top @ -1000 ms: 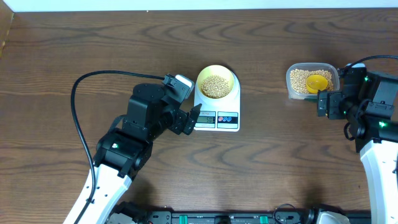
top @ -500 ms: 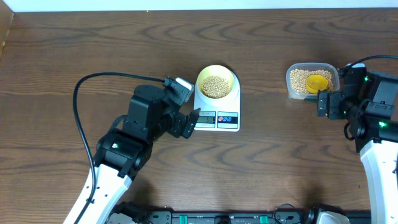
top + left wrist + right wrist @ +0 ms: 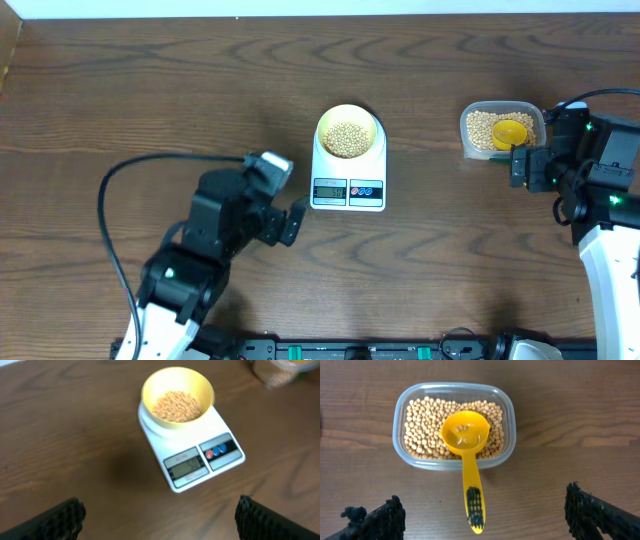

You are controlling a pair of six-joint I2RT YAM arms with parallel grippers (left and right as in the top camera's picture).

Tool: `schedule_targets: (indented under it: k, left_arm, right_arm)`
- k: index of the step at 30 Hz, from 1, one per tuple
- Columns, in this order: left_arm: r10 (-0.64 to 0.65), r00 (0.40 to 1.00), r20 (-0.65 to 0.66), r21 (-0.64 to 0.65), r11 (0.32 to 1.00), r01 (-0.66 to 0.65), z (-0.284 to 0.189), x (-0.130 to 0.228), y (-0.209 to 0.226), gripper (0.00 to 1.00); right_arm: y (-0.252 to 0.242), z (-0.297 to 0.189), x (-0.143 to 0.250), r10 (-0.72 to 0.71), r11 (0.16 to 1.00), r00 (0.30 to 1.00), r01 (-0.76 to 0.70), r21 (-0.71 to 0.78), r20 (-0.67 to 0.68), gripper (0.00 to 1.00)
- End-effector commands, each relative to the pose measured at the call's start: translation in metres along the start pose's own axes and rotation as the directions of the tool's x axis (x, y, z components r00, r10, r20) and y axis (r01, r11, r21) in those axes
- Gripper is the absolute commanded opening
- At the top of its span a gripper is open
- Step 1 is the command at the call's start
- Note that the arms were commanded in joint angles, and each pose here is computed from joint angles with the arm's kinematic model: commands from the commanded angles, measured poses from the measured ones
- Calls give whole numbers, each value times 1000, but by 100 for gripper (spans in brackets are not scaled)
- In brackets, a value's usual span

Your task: Scoop item into bowl and weigh 50g on scale

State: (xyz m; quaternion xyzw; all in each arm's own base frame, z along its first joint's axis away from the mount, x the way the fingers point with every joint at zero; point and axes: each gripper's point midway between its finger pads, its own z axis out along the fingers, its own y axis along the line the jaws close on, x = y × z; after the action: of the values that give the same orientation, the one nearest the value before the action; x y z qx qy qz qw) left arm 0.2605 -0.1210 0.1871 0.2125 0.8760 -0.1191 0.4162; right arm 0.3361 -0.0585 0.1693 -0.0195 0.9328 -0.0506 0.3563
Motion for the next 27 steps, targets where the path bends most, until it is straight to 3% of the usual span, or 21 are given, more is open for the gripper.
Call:
schedule_targets:
  k: [1,8,18,27]
  left_arm:
    - [-82,996,42,-13,996,83,-2,13,9,98]
    - [-151,960,236,2,988,155,1,19,25,98]
    - [-96,827,555,-94,980,176,-12,15,55,98]
    - [-70,742,667,-200,942,269,-41,11,83,98]
  right_arm:
    - [0,-5,-4,-12,1000,1000,12,0,20,99]
    - [0,-5,-4,-12,1000,1000,12,0,20,99]
    - [0,-5,-4,-12,1000,1000,12,0,20,99]
    - [0,-5,-4,-12,1000,1000,12,0,20,99]
